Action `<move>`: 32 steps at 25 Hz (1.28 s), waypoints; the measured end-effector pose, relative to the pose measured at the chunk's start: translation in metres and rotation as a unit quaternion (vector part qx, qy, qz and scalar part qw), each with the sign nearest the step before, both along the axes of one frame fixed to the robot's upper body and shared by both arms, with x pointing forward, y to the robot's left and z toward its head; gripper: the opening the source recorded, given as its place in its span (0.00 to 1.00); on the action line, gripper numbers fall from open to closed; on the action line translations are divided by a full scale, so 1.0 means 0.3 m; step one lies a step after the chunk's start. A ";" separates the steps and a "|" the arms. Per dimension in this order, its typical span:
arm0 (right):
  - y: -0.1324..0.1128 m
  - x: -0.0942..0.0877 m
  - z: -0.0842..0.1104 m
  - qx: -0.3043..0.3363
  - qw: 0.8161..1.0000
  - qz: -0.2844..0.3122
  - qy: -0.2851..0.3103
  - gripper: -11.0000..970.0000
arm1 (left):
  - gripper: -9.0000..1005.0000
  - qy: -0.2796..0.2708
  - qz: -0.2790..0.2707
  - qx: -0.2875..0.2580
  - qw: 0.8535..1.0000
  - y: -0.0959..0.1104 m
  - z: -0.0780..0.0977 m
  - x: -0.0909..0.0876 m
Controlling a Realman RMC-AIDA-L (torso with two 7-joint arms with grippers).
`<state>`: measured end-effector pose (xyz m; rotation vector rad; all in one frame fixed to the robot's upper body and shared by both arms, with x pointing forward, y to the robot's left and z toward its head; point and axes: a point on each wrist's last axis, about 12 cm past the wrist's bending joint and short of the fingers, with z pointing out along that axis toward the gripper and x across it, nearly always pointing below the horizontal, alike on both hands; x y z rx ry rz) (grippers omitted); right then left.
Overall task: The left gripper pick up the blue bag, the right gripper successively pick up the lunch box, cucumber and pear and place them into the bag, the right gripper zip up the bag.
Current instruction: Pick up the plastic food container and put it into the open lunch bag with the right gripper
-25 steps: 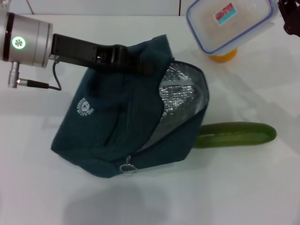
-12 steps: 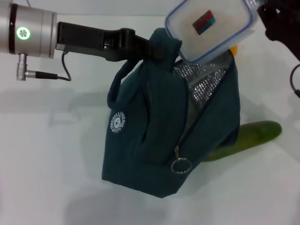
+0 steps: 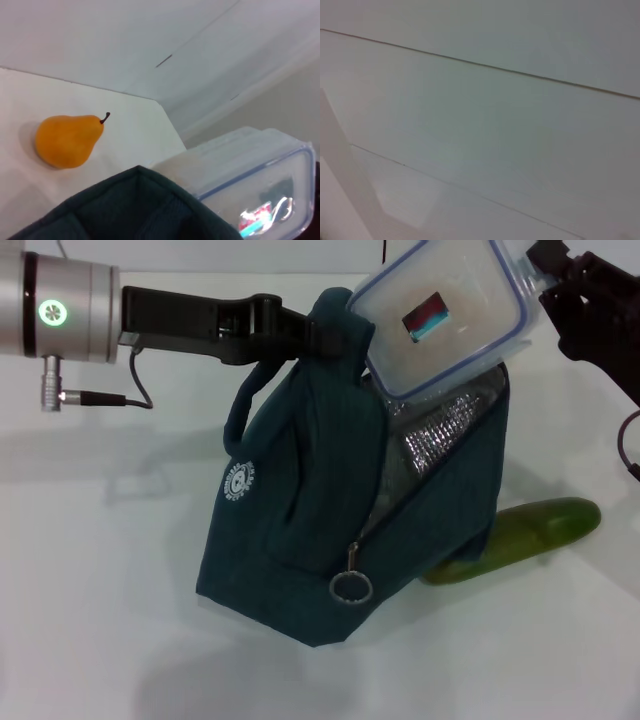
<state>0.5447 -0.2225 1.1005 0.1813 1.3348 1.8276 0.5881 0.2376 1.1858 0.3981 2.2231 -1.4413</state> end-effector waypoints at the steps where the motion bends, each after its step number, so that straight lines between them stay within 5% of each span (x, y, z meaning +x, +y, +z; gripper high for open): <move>1: 0.000 -0.002 0.000 0.001 1.000 0.001 0.000 0.10 | 0.06 0.001 0.001 0.000 1.000 0.001 -0.003 0.001; 20: -0.024 -0.059 -0.057 -0.025 0.999 0.013 0.028 0.10 | 0.05 -0.007 0.022 -0.007 1.000 0.035 -0.009 0.004; 32: 0.089 0.041 -0.040 -0.098 0.993 0.058 0.043 0.10 | 0.05 -0.009 0.013 -0.019 1.000 0.022 -0.005 -0.001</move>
